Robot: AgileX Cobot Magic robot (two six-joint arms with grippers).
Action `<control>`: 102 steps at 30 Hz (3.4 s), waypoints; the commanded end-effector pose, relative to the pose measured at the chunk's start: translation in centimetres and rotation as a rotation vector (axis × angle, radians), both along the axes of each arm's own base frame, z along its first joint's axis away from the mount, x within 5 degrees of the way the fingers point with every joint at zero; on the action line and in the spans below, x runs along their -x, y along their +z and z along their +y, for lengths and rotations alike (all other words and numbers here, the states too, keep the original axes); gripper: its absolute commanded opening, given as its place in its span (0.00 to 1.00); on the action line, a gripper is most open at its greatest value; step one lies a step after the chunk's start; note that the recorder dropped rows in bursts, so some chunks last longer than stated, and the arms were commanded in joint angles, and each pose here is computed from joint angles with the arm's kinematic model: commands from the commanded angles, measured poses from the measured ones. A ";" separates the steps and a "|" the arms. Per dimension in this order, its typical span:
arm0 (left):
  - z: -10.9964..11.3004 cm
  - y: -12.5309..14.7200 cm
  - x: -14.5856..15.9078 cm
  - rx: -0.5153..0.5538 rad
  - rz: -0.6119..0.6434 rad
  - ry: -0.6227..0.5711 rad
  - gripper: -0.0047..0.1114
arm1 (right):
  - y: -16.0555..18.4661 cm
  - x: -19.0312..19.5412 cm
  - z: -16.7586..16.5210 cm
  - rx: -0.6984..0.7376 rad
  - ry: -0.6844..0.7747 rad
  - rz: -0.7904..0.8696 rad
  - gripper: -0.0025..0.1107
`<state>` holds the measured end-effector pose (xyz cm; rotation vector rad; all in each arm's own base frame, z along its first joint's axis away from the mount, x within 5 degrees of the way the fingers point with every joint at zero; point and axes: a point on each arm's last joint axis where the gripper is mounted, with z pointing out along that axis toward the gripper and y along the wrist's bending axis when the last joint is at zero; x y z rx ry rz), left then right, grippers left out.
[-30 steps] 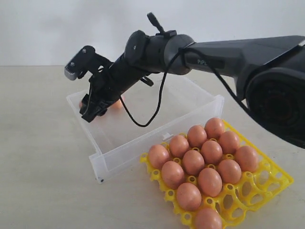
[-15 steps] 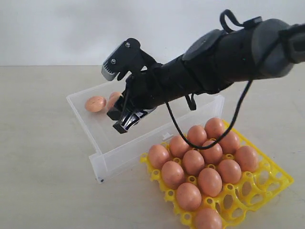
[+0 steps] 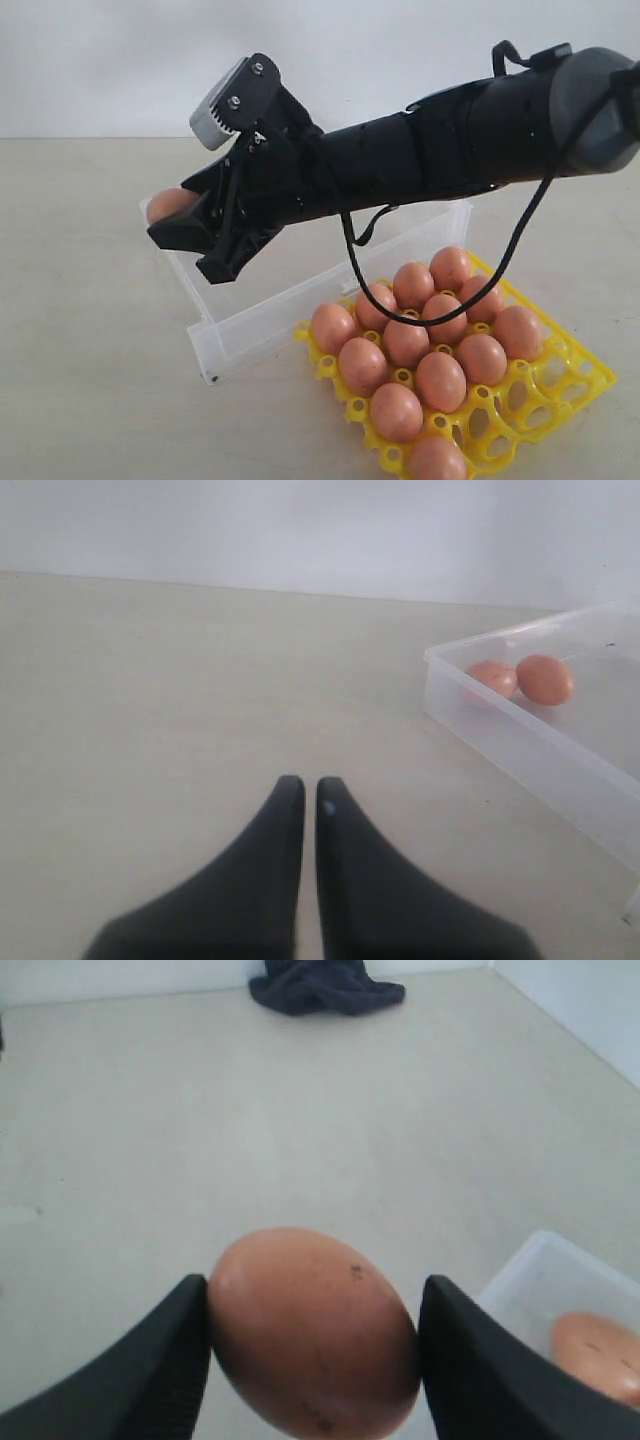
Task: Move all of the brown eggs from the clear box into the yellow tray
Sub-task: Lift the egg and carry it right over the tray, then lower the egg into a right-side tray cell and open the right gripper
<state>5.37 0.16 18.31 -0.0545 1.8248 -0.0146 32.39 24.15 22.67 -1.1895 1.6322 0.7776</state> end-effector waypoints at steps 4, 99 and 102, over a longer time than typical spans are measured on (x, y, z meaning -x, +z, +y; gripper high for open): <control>0.0 0.0 0.0 0.004 -0.005 0.003 0.08 | 2.7 1.9 0.8 -0.201 0.198 0.077 0.02; 0.0 0.0 0.0 0.004 -0.005 0.003 0.08 | -7.3 12.7 -19.5 0.078 -0.311 0.538 0.02; 0.0 0.0 0.0 0.004 -0.005 0.003 0.08 | -7.7 12.7 -19.6 0.093 -0.335 0.551 0.02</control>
